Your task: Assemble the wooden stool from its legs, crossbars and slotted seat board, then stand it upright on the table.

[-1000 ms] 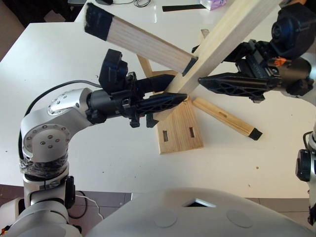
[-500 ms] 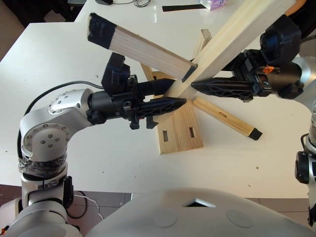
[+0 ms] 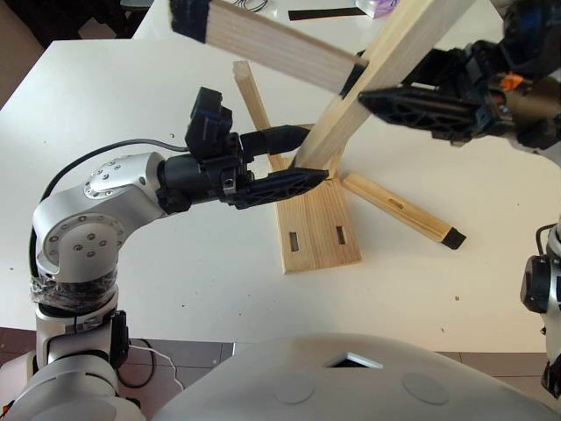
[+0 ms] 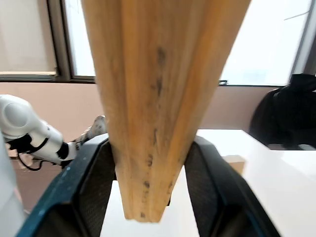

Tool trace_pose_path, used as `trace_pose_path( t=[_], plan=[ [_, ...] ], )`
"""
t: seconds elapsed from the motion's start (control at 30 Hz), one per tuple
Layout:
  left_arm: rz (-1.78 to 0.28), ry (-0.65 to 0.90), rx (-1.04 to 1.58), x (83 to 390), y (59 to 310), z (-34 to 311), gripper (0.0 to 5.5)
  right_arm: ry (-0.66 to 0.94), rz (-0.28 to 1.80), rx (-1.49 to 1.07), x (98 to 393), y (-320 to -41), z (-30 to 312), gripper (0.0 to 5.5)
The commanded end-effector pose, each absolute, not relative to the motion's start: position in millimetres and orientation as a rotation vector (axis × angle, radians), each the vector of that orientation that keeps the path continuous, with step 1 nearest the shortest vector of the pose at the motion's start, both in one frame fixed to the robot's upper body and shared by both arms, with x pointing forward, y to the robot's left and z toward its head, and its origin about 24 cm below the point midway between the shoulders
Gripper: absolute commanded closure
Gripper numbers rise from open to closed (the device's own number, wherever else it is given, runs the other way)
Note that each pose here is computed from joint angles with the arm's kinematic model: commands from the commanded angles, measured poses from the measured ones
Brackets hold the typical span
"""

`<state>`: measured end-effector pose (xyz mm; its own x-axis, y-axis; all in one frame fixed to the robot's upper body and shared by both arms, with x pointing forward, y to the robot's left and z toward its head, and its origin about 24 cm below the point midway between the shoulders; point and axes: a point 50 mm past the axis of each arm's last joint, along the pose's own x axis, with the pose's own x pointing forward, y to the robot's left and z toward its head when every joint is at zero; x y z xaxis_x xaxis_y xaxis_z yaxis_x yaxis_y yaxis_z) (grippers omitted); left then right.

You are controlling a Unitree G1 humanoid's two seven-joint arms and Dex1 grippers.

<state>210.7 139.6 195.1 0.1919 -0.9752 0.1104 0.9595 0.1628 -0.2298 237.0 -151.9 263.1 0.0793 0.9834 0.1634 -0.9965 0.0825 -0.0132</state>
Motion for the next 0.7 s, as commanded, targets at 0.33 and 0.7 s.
trace_pose_path(
  t=[0.33, 0.7],
  plan=[
    [-1.208, 0.292, -0.168, 191, 190, 138, 2.04, 0.013, 1.403, -0.031, 230, -192, 251, 3.48],
    [-1.216, 0.334, -0.149, 189, 203, 129, 2.04, 0.144, 1.455, -0.214, 218, -182, 182, 3.48]
  ],
)
